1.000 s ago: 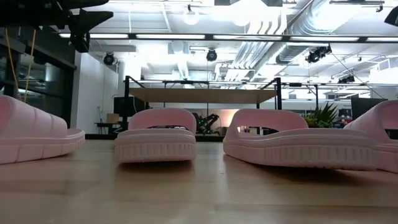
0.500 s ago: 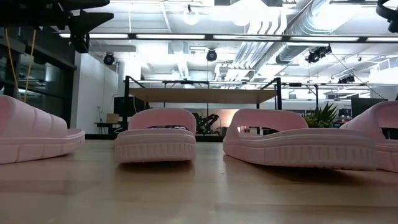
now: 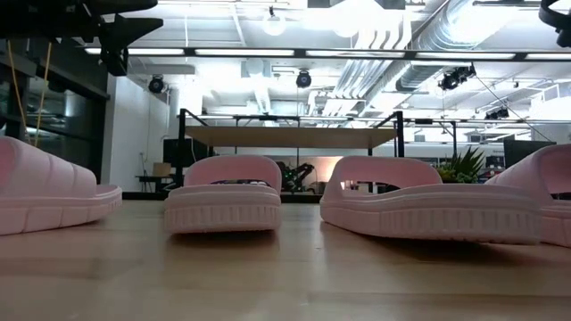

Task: Pick and place slides into the shelf
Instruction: Put the pink slide on the shelf

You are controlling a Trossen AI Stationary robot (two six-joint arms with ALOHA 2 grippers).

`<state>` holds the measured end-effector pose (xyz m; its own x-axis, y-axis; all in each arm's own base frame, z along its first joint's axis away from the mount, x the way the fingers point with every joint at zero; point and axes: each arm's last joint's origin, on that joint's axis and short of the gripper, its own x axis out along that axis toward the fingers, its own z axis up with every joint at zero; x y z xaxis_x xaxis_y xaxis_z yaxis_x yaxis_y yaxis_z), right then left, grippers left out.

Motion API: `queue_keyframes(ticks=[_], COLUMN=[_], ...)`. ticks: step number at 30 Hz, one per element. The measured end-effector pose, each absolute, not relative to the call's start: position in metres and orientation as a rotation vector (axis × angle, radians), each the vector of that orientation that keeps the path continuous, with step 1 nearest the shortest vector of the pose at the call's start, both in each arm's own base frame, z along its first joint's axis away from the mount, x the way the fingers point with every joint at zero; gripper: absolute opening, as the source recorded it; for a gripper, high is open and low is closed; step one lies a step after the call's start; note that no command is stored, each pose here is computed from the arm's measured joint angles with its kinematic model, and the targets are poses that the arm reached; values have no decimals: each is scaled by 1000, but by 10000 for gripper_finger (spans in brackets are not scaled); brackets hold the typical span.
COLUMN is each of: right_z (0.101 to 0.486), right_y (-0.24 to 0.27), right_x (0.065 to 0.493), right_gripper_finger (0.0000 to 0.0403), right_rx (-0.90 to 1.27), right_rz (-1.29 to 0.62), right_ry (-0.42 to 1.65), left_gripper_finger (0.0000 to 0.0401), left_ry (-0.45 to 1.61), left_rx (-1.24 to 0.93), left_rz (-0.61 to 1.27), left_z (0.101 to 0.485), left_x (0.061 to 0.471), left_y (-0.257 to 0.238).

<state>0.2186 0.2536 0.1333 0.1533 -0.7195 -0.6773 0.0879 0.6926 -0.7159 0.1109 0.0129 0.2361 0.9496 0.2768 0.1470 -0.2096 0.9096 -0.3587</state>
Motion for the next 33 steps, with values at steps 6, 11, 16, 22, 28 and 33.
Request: queue_keyframes(ticks=[6,11,16,22,28,33], right_z=[133,135,138,140,160,184], right_y=[254,251,244,237,233,230], right_x=[219,219,221,227,227,223], right_gripper_finger=[3,3,2,1,1,1], right_rx=[-602,-621,-647,-638,-611,-587], right_rz=[-629,-644,-685,-711,-717,-686], right_ry=[1300,1313,1344,1354,1237,1154], left_gripper_finger=[128,128,128,128,128,128], left_ry=[-198,-198,-198,-197,-198,-198], left_rx=[-347,-347,-347,-347,-347,-347], left_rz=[253,253,253,253,253,253], left_z=[236,236,236,236,236,236], left_x=[111,111,111,111,111,111], left_y=[13,13,13,13,13,13])
